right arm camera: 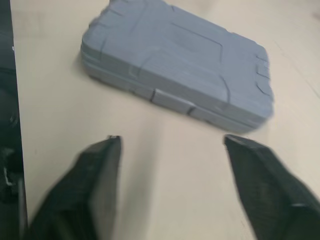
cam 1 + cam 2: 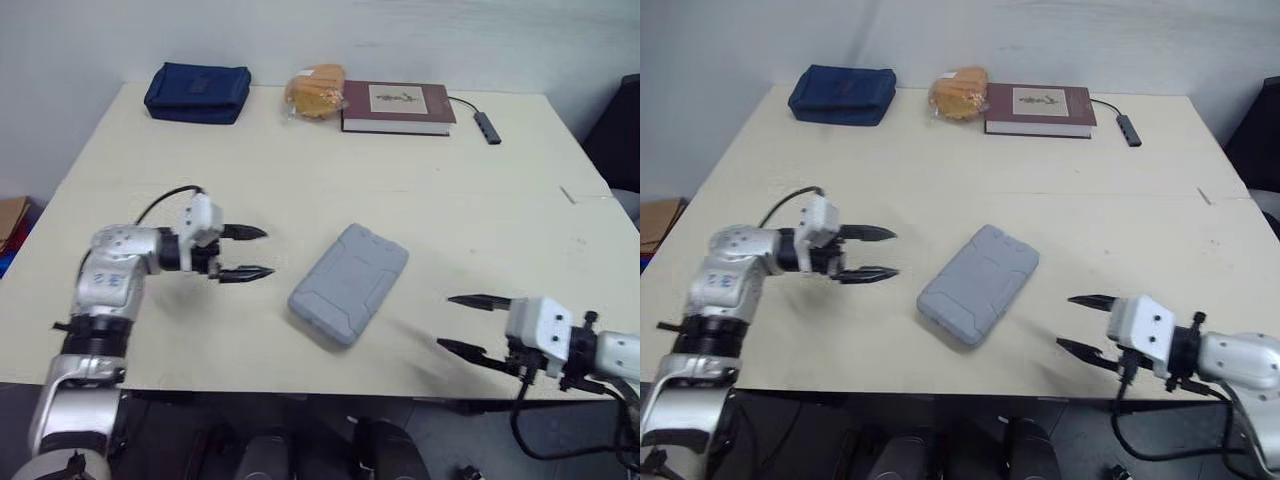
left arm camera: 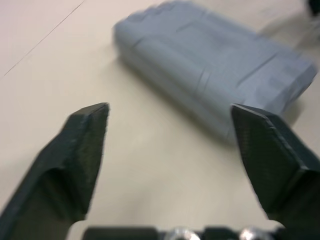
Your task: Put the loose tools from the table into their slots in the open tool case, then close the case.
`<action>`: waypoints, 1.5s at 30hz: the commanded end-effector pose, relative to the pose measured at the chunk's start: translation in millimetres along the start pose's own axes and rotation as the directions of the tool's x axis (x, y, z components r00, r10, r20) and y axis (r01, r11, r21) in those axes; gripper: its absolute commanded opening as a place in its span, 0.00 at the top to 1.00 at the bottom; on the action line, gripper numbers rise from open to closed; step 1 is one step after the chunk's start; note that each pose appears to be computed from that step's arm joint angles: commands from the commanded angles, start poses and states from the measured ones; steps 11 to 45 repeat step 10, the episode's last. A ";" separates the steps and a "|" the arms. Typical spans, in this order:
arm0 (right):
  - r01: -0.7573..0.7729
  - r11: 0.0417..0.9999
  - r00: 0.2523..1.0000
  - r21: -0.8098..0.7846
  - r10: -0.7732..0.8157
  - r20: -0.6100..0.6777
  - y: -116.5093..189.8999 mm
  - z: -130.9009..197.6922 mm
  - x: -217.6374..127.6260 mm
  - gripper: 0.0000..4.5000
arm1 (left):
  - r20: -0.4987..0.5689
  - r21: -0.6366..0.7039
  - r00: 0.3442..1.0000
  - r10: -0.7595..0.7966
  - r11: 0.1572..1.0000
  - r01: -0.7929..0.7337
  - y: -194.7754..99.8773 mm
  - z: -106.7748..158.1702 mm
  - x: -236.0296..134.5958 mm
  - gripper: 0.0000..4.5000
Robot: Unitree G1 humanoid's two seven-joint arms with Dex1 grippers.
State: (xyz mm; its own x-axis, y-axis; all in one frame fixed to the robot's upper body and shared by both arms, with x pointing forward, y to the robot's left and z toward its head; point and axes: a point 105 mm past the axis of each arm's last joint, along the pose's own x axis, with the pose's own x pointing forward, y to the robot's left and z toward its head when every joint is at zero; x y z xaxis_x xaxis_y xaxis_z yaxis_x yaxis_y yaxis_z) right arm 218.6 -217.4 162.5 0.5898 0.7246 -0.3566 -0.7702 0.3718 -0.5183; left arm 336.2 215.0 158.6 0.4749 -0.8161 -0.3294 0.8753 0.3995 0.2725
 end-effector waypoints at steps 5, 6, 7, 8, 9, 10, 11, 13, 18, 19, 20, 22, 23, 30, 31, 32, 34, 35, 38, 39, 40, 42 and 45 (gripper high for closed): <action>0.079 0.991 0.986 -0.108 -0.094 -0.136 -26.8 -15.9 -43.8 0.01 | -0.095 0.041 0.959 0.267 0.963 -0.265 19.5 -29.8 -52.9 0.00; 0.089 0.991 0.987 -0.097 -0.101 -0.127 -27.9 -17.1 -44.0 0.01 | -0.095 0.041 0.956 0.279 0.960 -0.277 19.9 -30.7 -53.4 0.00; 0.098 0.991 0.987 -0.088 -0.108 -0.117 -28.8 -17.6 -44.0 0.01 | -0.092 0.042 0.954 0.285 0.958 -0.283 20.1 -30.8 -53.3 0.00; 0.099 0.992 0.988 -0.083 -0.108 -0.112 -28.7 -19.5 -43.3 0.01 | -0.075 0.031 0.952 0.297 0.955 -0.295 20.7 -28.7 -52.4 0.00; 0.114 0.991 0.987 -0.077 -0.121 -0.103 -30.5 -21.3 -42.5 0.01 | -0.045 0.017 0.958 0.283 0.959 -0.283 18.9 -24.1 -50.0 0.00; 0.123 0.990 0.987 -0.075 -0.130 -0.098 -31.7 -22.7 -42.0 0.01 | -0.024 0.008 0.963 0.270 0.963 -0.270 17.2 -20.7 -48.0 0.00; 0.123 0.990 0.987 -0.075 -0.130 -0.098 -31.7 -22.7 -42.0 0.01 | -0.024 0.008 0.963 0.270 0.963 -0.270 17.2 -20.7 -48.0 0.00; 0.123 0.990 0.987 -0.075 -0.130 -0.098 -31.7 -22.7 -42.0 0.01 | -0.024 0.008 0.963 0.270 0.963 -0.270 17.2 -20.7 -48.0 0.00; 0.123 0.990 0.987 -0.075 -0.130 -0.098 -31.7 -22.7 -42.0 0.01 | -0.024 0.008 0.963 0.270 0.963 -0.270 17.2 -20.7 -48.0 0.00; 0.123 0.990 0.987 -0.075 -0.130 -0.098 -31.7 -22.7 -42.0 0.01 | -0.024 0.008 0.963 0.270 0.963 -0.270 17.2 -20.7 -48.0 0.00; 0.123 0.990 0.987 -0.075 -0.130 -0.098 -31.7 -22.7 -42.0 0.01 | -0.024 0.008 0.963 0.270 0.963 -0.270 17.2 -20.7 -48.0 0.00; 0.123 0.990 0.987 -0.075 -0.130 -0.098 -31.7 -22.7 -42.0 0.01 | -0.024 0.008 0.963 0.270 0.963 -0.270 17.2 -20.7 -48.0 0.00; 0.123 0.990 0.987 -0.075 -0.130 -0.098 -31.7 -22.7 -42.0 0.01 | -0.024 0.008 0.963 0.270 0.963 -0.270 17.2 -20.7 -48.0 0.00; 0.123 0.990 0.987 -0.075 -0.130 -0.098 -31.7 -22.7 -42.0 0.01 | -0.024 0.008 0.963 0.270 0.963 -0.270 17.2 -20.7 -48.0 0.00; 0.123 0.990 0.987 -0.075 -0.130 -0.098 -31.7 -22.7 -42.0 0.01 | -0.024 0.008 0.963 0.270 0.963 -0.270 17.2 -20.7 -48.0 0.00; 0.123 0.990 0.987 -0.075 -0.130 -0.098 -31.7 -22.7 -42.0 0.01 | -0.024 0.008 0.963 0.270 0.963 -0.270 17.2 -20.7 -48.0 0.00; 0.123 0.990 0.987 -0.075 -0.130 -0.098 -31.7 -22.7 -42.0 0.01 | -0.024 0.008 0.963 0.270 0.963 -0.270 17.2 -20.7 -48.0 0.00; 0.123 0.990 0.987 -0.075 -0.130 -0.098 -31.7 -22.7 -42.0 0.01 | -0.024 0.008 0.963 0.270 0.963 -0.270 17.2 -20.7 -48.0 0.00; 0.123 0.990 0.987 -0.075 -0.130 -0.098 -31.7 -22.7 -42.0 0.01 | -0.024 0.008 0.963 0.270 0.963 -0.270 17.2 -20.7 -48.0 0.00; 0.123 0.990 0.987 -0.075 -0.130 -0.098 -31.7 -22.7 -42.0 0.01 | -0.024 0.008 0.963 0.270 0.963 -0.270 17.2 -20.7 -48.0 0.00; 0.123 0.990 0.987 -0.075 -0.130 -0.098 -31.7 -22.7 -42.0 0.01 | -0.024 0.008 0.963 0.270 0.963 -0.270 17.2 -20.7 -48.0 0.00; 0.123 0.990 0.987 -0.075 -0.130 -0.098 -31.7 -22.7 -42.0 0.01 | -0.024 0.008 0.963 0.270 0.963 -0.270 17.2 -20.7 -48.0 0.00; 0.123 0.990 0.987 -0.075 -0.130 -0.098 -31.7 -22.7 -42.0 0.01 | -0.024 0.008 0.963 0.270 0.963 -0.270 17.2 -20.7 -48.0 0.00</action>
